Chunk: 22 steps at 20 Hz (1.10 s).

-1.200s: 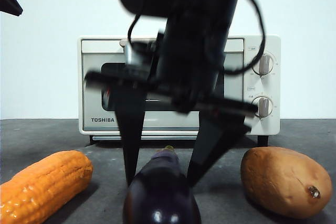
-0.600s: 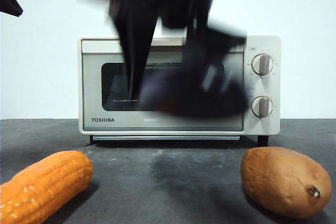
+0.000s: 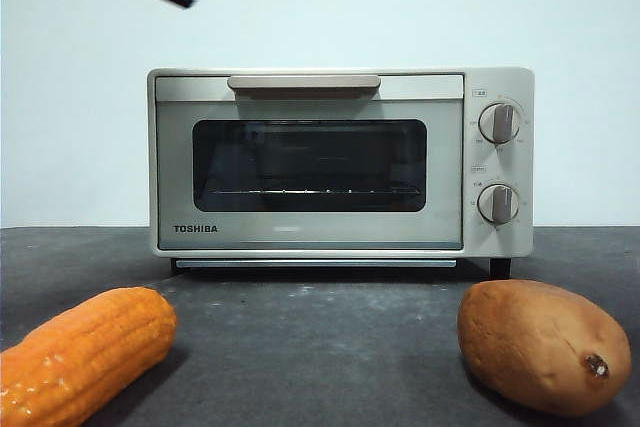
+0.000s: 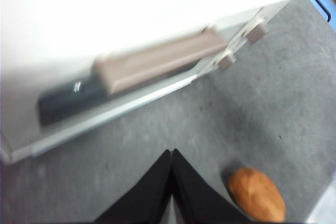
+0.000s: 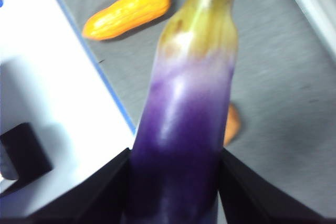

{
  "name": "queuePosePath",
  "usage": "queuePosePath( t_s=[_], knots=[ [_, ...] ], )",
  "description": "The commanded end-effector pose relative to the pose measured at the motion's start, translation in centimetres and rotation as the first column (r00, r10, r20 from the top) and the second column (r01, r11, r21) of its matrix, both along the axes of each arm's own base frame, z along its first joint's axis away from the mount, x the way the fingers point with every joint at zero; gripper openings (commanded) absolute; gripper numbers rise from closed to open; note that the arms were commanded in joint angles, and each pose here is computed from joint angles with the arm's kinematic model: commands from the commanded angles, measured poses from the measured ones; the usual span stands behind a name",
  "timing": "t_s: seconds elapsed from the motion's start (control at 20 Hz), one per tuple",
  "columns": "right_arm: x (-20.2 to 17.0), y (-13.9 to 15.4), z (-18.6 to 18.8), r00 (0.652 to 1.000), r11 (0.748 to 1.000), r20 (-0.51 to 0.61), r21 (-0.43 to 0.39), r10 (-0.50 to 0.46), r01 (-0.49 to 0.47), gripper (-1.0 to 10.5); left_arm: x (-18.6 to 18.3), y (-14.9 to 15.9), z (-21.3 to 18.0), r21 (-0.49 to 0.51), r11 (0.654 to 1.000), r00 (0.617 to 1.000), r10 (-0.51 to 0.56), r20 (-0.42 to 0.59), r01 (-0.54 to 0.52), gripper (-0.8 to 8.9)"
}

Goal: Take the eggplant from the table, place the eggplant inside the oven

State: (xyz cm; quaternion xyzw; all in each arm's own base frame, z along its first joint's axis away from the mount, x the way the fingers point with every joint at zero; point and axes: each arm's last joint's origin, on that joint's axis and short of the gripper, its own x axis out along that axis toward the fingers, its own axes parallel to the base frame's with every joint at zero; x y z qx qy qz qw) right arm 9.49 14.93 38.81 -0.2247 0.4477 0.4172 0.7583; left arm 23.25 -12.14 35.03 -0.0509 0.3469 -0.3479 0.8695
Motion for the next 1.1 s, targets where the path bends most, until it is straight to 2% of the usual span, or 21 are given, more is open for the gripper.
queuePosePath(
  t_s=[0.05, 0.35, 0.6, 0.8, 1.1],
  knots=[
    [-1.0, -1.5, 0.7, 1.000, 0.999, 0.031, -0.037, 0.001, 0.000, 1.7, 2.2, -2.1, 1.2, 0.056, 0.997, 0.997, -0.052, 0.064, 0.048, 0.04],
    [-2.9, -4.7, 2.2, 0.992, 0.998, 0.119, 0.056, -0.028, 0.022, 1.7, 6.7, -6.2, 0.3, 0.133, 0.987, 0.993, -0.103, 0.064, 0.094, 0.04],
    [-3.8, -6.3, 2.8, 0.985, 0.994, 0.162, 0.099, -0.055, 0.039, 1.7, 8.5, -7.6, -2.3, 0.246, 0.966, 0.994, -0.094, 0.056, 0.077, 0.04],
    [-4.0, -6.8, 2.9, 0.980, 0.993, 0.187, 0.104, -0.073, 0.054, 1.7, 7.9, -8.2, -3.3, 0.289, 0.950, 0.993, -0.118, -0.027, 0.121, 0.04],
    [-3.7, -6.5, 3.1, 0.967, 0.990, 0.233, 0.116, -0.105, 0.079, 1.7, 4.9, -9.7, -4.2, 0.363, 0.896, 0.962, -0.198, -0.188, 0.256, 0.04]
  ],
)
